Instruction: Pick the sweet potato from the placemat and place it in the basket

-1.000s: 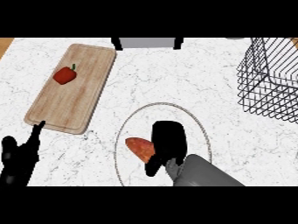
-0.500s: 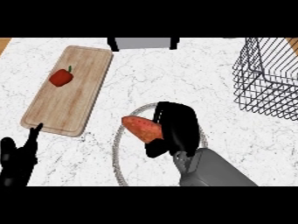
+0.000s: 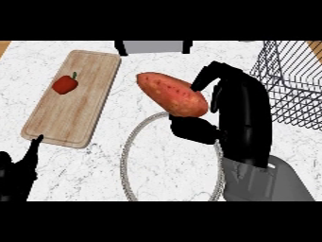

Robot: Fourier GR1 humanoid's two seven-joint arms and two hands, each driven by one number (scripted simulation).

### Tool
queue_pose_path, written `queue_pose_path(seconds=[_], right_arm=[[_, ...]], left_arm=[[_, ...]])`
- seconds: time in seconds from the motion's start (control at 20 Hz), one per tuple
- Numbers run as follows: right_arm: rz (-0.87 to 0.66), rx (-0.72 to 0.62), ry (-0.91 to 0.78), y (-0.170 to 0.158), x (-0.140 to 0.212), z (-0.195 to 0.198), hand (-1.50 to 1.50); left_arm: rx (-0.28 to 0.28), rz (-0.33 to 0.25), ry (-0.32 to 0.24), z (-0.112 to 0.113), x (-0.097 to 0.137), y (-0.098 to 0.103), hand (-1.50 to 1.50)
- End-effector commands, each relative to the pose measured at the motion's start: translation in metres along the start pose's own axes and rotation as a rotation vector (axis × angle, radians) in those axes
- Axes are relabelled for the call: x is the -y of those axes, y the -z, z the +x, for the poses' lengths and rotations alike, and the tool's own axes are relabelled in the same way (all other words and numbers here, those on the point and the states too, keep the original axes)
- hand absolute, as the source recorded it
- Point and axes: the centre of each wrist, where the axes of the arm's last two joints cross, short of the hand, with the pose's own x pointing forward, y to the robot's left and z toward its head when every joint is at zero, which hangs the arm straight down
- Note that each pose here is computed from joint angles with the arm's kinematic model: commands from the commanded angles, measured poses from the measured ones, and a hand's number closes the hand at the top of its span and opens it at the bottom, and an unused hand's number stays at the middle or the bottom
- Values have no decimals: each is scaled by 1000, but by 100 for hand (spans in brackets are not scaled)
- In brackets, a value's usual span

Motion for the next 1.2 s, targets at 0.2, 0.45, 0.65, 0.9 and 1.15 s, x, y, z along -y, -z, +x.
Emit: queue_pose_path(seconds=[0.2, 0.45, 0.65, 0.9, 1.15], right_arm=[[-226, -148, 28, 25, 89, 21, 150], [-280, -193, 24, 53, 133, 19, 150], [-270, -236, -11, 73, 146, 1, 150], [-286, -269, -47, 102, 181, -11, 150], [-257, -272, -80, 125, 175, -51, 150]], left_arm=[[-83, -94, -32, -18, 29, 0, 0], [-94, -80, -37, -9, 28, 12, 0], [-90, -118, -32, -8, 37, 8, 0], [-76, -95, -18, -12, 36, 0, 0], [-81, -135, -25, -7, 39, 4, 0]])
